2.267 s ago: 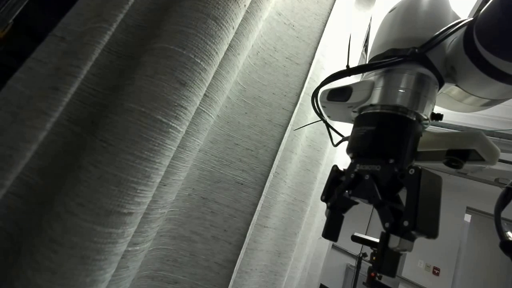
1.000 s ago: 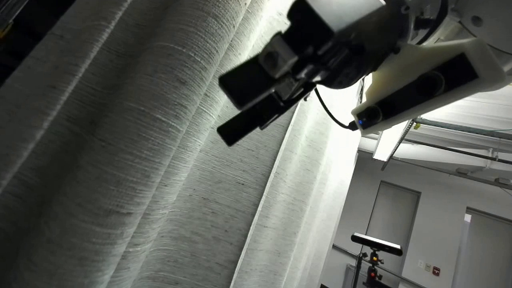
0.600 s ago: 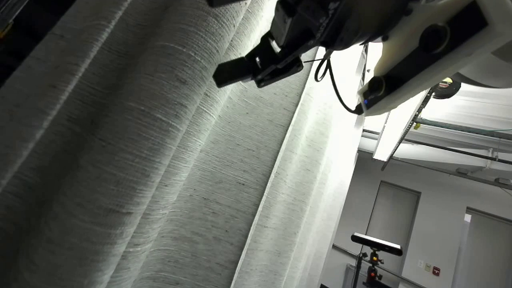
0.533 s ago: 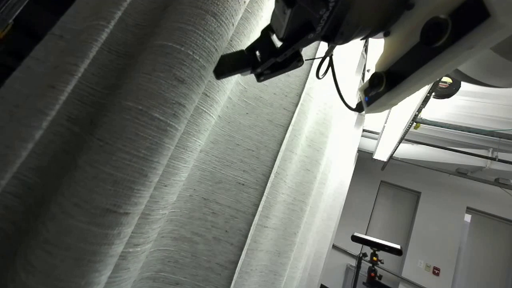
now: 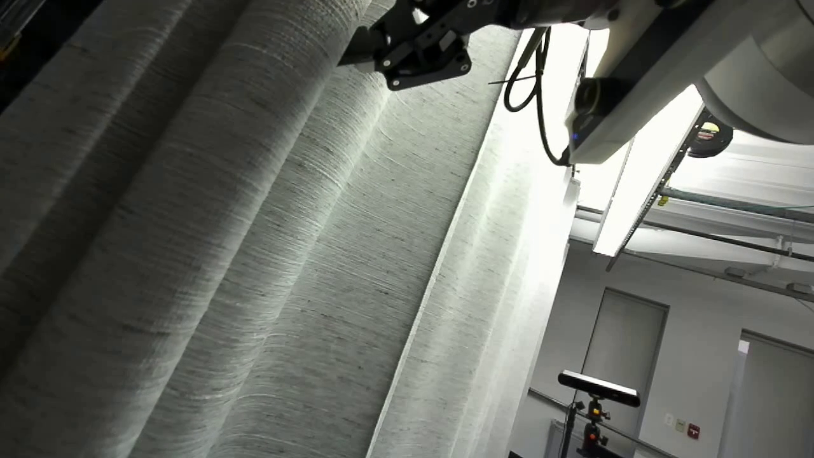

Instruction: Move the curtain to the right

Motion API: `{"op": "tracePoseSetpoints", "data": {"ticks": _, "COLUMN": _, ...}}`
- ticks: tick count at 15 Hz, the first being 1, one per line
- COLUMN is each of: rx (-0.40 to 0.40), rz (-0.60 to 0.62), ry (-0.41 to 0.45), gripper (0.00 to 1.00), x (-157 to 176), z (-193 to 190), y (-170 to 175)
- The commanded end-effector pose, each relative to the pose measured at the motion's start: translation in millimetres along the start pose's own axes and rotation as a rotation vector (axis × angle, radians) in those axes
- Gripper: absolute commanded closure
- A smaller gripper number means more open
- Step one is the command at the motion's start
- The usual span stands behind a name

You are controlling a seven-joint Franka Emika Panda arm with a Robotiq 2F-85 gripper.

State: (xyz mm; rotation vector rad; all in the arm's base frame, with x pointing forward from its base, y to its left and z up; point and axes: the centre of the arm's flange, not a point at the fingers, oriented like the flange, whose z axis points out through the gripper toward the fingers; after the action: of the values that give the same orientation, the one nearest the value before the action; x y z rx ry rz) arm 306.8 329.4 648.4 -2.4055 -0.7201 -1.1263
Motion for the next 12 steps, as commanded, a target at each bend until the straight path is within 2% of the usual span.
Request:
{"op": "tracePoseSetpoints", "data": {"ticks": 1, "rx": -0.053, "rz": 0.053, "ry": 0.045, "gripper": 0.06, "x": 10, "z": 21, "y": 4}}
{"op": "tracePoseSetpoints", "data": {"ticks": 5, "rx": -0.082, "rz": 0.091, "ry": 0.061, "gripper": 0.06, "x": 12, "z": 33, "y": 10}}
{"op": "tracePoseSetpoints", "data": {"ticks": 6, "rx": -0.083, "rz": 0.095, "ry": 0.061, "gripper": 0.14, "x": 12, "z": 35, "y": 10}}
{"op": "tracePoseSetpoints", "data": {"ticks": 7, "rx": -0.088, "rz": 0.095, "ry": 0.069, "gripper": 0.15, "x": 11, "z": 36, "y": 8}}
{"op": "tracePoseSetpoints", "data": {"ticks": 8, "rx": -0.091, "rz": 0.094, "ry": 0.075, "gripper": 0.26, "x": 11, "z": 37, "y": 6}}
{"op": "tracePoseSetpoints", "data": {"ticks": 10, "rx": -0.088, "rz": 0.093, "ry": 0.083, "gripper": 0.15, "x": 15, "z": 33, "y": 1}}
{"op": "tracePoseSetpoints", "data": {"ticks": 12, "rx": -0.083, "rz": 0.096, "ry": 0.104, "gripper": 0.10, "x": 19, "z": 25, "y": -5}}
